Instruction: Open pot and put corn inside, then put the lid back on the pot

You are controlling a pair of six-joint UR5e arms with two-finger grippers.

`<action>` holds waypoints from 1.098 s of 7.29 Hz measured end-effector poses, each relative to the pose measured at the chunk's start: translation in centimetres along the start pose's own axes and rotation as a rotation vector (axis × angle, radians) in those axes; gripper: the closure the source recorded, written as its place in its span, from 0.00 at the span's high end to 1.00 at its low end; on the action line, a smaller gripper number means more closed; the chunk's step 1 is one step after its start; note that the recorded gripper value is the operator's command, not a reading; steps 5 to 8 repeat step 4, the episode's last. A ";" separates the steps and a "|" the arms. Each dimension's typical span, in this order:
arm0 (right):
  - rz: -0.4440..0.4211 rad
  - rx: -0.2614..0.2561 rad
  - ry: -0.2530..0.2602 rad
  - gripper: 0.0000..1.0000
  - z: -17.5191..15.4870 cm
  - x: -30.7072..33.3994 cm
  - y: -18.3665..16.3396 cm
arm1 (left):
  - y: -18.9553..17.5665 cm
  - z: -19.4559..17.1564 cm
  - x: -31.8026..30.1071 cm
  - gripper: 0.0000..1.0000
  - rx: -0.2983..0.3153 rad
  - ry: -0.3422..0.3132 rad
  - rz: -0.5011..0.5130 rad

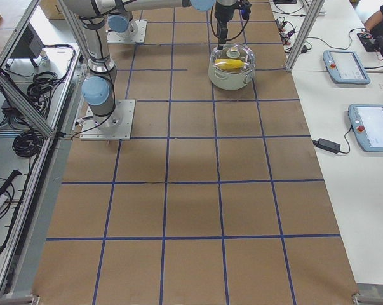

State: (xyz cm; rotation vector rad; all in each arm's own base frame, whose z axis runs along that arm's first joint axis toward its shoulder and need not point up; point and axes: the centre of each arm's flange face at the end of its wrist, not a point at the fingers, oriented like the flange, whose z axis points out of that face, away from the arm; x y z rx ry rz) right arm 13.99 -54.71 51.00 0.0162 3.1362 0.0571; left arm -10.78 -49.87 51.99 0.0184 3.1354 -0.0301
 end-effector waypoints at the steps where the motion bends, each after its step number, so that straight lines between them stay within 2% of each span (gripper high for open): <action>1: 0.003 -0.004 -0.001 1.00 0.2 0.1 0.4 | 0.0 0.0 0.0 1.00 -0.001 0.000 0.000; 8: 0.004 -0.008 -0.004 1.00 0.4 0.1 0.5 | 0.0 -0.1 0.0 1.00 0.011 -0.006 -0.007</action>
